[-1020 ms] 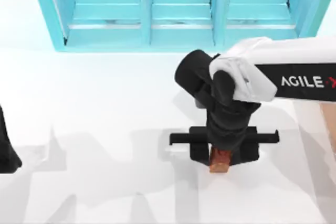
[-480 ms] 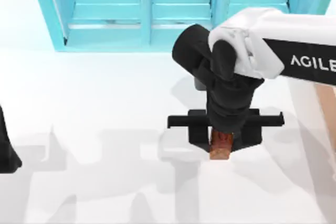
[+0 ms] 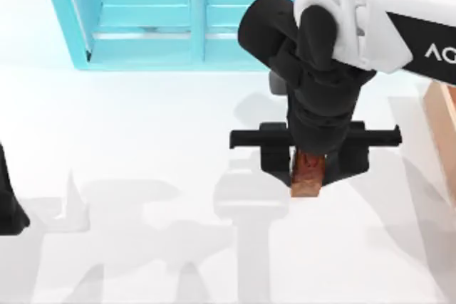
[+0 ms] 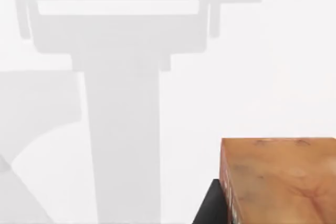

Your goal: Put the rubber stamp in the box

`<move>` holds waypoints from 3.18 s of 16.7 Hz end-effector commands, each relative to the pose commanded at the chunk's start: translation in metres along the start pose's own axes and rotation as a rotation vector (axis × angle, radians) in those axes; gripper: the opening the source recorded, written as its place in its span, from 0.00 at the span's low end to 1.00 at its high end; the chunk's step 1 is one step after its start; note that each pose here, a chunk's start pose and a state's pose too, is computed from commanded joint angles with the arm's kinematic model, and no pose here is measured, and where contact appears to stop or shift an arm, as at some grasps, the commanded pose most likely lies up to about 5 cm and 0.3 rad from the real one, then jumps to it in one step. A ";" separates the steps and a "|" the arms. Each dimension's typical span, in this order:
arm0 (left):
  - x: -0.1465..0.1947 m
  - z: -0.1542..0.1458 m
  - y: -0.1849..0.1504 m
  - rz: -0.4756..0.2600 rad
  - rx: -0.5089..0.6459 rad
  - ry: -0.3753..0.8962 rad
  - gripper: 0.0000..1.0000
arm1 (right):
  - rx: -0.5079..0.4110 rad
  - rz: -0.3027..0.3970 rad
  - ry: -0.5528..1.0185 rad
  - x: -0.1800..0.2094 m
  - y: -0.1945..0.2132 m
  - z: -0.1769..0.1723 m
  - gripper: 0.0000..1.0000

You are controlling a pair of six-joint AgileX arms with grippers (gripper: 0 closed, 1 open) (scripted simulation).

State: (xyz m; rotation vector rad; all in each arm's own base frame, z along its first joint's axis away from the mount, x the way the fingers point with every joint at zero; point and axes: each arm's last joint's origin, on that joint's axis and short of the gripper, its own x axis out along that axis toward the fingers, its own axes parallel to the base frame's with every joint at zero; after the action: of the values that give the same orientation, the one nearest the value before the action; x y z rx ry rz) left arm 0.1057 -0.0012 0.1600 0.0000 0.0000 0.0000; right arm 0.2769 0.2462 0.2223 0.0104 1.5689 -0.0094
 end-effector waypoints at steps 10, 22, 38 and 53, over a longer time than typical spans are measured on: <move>0.000 0.000 0.000 0.000 0.000 0.000 1.00 | 0.002 -0.012 0.029 -0.010 -0.117 0.063 0.00; 0.000 0.000 0.000 0.000 0.000 0.000 1.00 | -0.003 0.001 0.000 -0.042 -0.345 0.046 0.00; 0.000 0.000 0.000 0.000 0.000 0.000 1.00 | -0.003 0.001 0.000 0.023 -0.344 0.046 0.00; 0.000 0.000 0.000 0.000 0.000 0.000 1.00 | -0.003 0.001 0.000 0.023 -0.344 0.046 1.00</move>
State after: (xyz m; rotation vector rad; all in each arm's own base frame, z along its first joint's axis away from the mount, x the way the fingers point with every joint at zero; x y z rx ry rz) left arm 0.1057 -0.0012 0.1600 0.0000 0.0000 0.0000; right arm 0.3181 -0.0983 0.1995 0.0091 1.5693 -0.0066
